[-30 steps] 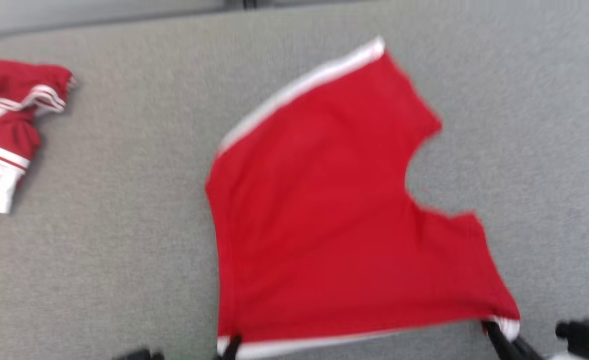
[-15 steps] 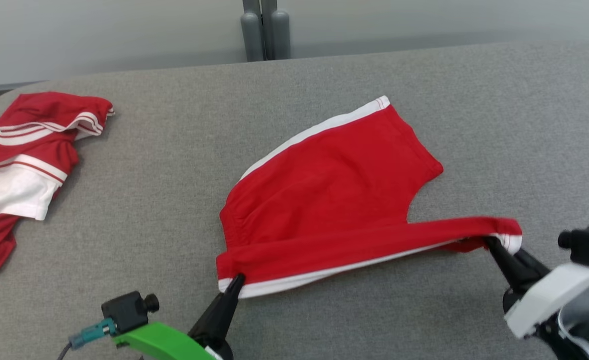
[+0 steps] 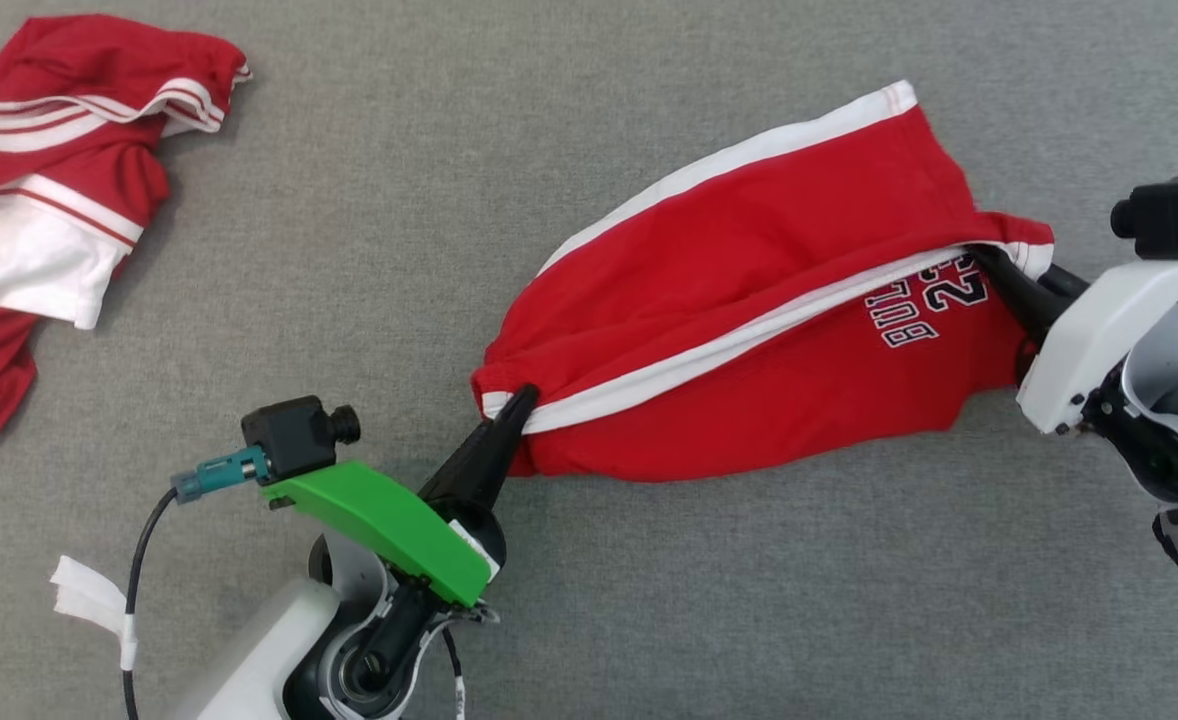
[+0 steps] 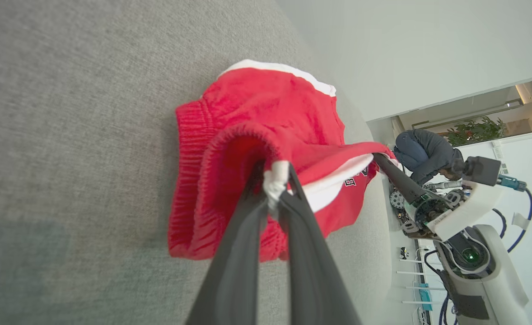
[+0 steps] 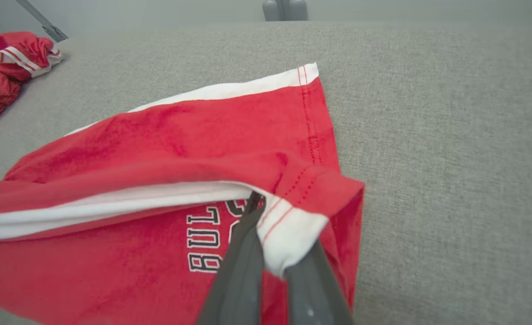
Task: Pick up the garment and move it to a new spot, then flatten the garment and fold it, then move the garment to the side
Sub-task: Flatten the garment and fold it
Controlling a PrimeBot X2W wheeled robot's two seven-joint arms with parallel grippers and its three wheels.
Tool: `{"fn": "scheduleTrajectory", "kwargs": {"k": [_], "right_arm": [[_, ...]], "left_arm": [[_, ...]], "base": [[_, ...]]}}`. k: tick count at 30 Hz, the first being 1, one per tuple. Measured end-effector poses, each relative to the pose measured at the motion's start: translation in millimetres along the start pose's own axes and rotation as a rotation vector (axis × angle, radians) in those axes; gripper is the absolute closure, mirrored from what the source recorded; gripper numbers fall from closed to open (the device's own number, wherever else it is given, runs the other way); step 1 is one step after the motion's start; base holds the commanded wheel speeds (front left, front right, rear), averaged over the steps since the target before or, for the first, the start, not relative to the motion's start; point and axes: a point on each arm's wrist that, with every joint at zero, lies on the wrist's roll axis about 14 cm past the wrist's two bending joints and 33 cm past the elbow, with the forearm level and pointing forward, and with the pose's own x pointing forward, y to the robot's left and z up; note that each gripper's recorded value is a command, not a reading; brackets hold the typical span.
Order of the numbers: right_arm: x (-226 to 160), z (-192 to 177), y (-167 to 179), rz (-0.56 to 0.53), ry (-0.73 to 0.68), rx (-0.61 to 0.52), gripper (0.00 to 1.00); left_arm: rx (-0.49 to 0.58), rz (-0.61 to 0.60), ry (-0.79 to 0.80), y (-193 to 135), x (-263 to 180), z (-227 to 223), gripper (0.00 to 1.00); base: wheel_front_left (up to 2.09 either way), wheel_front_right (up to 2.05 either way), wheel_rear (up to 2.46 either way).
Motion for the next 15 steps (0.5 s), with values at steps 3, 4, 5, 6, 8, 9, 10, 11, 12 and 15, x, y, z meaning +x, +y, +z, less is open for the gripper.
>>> {"fn": "scheduleTrajectory", "kwargs": {"k": [3, 4, 5, 6, 8, 9, 10, 11, 12, 15], "right_arm": [[22, -8, 0, 0.016, 0.049, -0.011, 1.0], [28, -10, -1, 0.021, 0.062, -0.016, 1.0], [34, -11, 0, 0.026, 0.068, -0.02, 1.0], [40, -12, 1, 0.035, 0.077, -0.027, 1.0], [51, -11, 5, 0.051, 0.082, -0.03, 1.0], [56, -10, 8, 0.061, 0.081, -0.031, 1.0], [61, -9, 10, 0.069, 0.081, -0.032, 1.0], [65, -8, 11, 0.076, 0.077, -0.031, 1.0], [68, -7, 13, 0.082, 0.074, -0.03, 1.0], [77, -5, 15, 0.094, 0.075, -0.033, 1.0]], "left_arm": [[-0.023, 0.022, 0.007, 10, 3, -1, 1.0], [-0.024, 0.03, 0.009, 14, 4, 0, 1.0], [-0.025, 0.033, 0.006, 15, 5, 1, 1.0], [-0.025, 0.028, 0.008, 15, 6, 3, 1.0], [-0.023, 0.028, -0.001, 16, 7, 7, 1.0], [-0.023, 0.029, -0.008, 17, 8, 11, 1.0], [-0.021, 0.027, -0.007, 17, 8, 12, 1.0], [-0.021, 0.024, -0.013, 16, 9, 15, 1.0], [-0.02, 0.022, -0.018, 15, 9, 17, 1.0], [-0.016, 0.023, -0.027, 15, 11, 22, 0.62]], "base": [[0.0, 0.0, 0.0], [0.0, 0.0, 0.0], [0.0, 0.0, 0.0], [0.0, 0.0, 0.0], [0.0, 0.0, 0.0], [0.0, 0.0, 0.0], [0.0, 0.0, 0.0], [0.0, 0.0, 0.0], [0.0, 0.0, 0.0], [0.0, 0.0, 0.0]]}}
